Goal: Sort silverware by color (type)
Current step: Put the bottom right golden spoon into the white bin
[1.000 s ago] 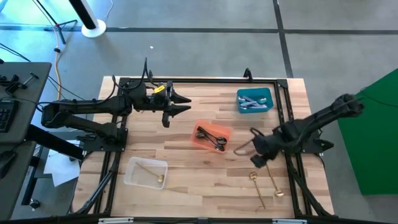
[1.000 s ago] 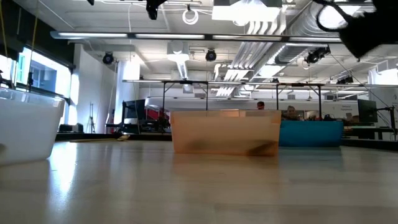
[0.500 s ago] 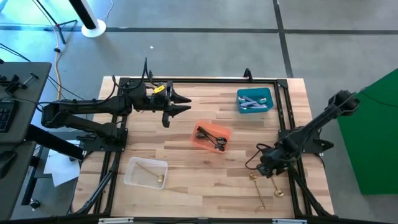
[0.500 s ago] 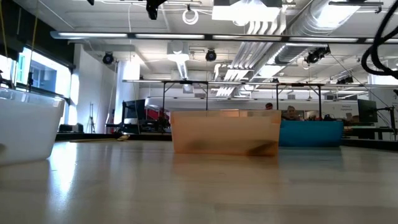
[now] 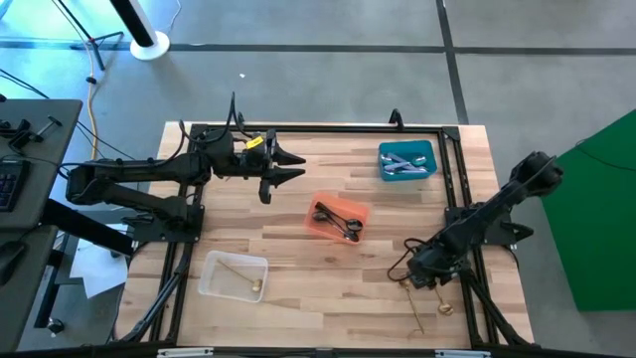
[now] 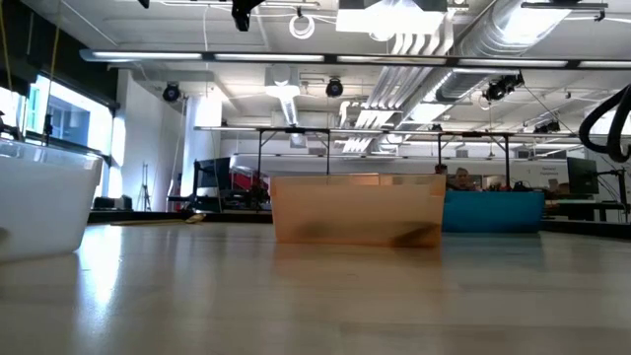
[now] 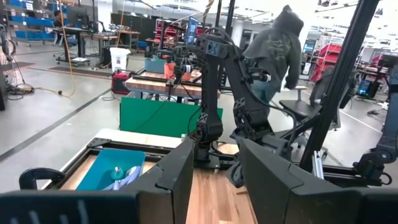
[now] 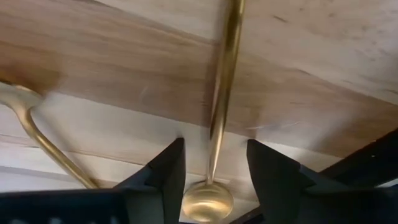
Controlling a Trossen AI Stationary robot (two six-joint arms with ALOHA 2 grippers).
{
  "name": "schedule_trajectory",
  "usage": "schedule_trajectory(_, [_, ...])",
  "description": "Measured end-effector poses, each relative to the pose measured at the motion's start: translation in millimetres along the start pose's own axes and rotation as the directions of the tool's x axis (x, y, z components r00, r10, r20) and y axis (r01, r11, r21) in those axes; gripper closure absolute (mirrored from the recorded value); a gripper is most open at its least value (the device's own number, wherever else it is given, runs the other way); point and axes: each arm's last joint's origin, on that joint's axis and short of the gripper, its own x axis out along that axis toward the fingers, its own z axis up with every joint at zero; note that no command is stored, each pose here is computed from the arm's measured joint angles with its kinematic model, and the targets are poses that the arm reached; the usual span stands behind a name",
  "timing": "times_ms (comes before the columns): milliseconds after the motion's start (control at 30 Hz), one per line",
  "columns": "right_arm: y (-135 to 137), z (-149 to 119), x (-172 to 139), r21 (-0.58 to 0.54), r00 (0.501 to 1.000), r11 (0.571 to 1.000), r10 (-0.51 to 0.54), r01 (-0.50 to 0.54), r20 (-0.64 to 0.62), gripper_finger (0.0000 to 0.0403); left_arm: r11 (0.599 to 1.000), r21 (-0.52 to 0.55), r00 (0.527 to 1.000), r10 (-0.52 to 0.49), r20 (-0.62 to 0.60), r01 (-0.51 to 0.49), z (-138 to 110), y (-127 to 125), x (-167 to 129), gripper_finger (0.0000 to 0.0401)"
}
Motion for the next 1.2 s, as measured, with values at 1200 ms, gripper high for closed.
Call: schedule_trajectory(1200, [38.7, -37.4, -48.9, -0.317, 0.991, 0.947, -0.007, 0.05, 0.134, 0.0402, 1.0, 0.031, 0.998, -0.007, 0.067, 0.004, 7.0, -0.3, -0.3, 0.0279])
